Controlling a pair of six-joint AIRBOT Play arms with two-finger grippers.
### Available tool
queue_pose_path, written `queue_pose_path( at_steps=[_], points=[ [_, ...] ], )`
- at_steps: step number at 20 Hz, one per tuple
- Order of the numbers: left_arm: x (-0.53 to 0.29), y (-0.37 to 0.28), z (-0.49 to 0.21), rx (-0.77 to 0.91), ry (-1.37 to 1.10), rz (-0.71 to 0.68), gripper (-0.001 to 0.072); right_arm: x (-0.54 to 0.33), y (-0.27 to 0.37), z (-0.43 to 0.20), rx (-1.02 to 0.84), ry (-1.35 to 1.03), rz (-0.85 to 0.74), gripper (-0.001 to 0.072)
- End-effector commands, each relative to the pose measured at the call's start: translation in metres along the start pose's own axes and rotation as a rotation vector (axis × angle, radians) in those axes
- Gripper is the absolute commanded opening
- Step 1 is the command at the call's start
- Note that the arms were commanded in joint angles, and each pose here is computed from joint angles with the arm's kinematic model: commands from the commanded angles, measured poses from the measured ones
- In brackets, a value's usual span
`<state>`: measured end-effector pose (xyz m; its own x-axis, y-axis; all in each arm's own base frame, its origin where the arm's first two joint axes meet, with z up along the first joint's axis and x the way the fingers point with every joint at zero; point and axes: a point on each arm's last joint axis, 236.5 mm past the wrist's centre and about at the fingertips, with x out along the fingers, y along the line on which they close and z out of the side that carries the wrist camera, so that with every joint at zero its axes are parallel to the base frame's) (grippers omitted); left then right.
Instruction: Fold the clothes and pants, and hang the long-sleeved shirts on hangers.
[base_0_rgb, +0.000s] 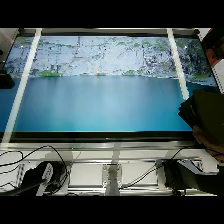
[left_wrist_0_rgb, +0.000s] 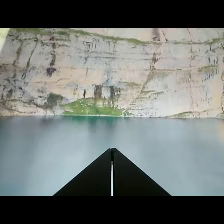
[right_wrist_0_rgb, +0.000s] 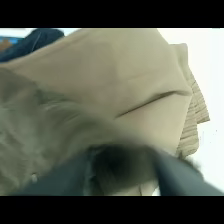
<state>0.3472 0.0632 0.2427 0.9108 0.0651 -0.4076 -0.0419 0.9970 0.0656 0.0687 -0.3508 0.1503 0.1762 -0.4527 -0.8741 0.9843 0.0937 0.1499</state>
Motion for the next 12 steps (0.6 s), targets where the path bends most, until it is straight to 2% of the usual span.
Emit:
queue_pose_path(
  at_steps=[1, 3, 5, 7, 9, 12],
  points=[
    [0.0, 0.001, 0.0, 0.0, 0.0, 0.002, 0.0033, 0.001, 0.037, 0.007, 0.046, -0.015, 0.163, 0.0533],
    [0.0, 0.001, 0.0, 0.0, 0.0, 0.002, 0.0033, -0.003, 0.08, 0.009, 0.06, -0.008, 0.337, 0.0528],
    [0.0, 0.001, 0.0, 0.0, 0.0, 0.002, 0.0033, -0.014, 0.139, 0.003, -0.053, -0.003, 0.527, 0.046],
    [0.0, 0.001, 0.0, 0.0, 0.0, 0.002, 0.0034, -0.028, 0.208, -0.031, -0.199, 0.065, 0.684, 0.0439],
    [0.0, 0.001, 0.0, 0.0, 0.0, 0.002, 0.0034, -0.049, 0.28, -0.1, -0.469, 0.147, 0.799, 0.0331],
    [0.0, 0.001, 0.0, 0.0, 0.0, 0.002, 0.0034, -0.101, 0.35, -0.239, -0.99, 0.223, 0.968, 0.0316]
  ],
)
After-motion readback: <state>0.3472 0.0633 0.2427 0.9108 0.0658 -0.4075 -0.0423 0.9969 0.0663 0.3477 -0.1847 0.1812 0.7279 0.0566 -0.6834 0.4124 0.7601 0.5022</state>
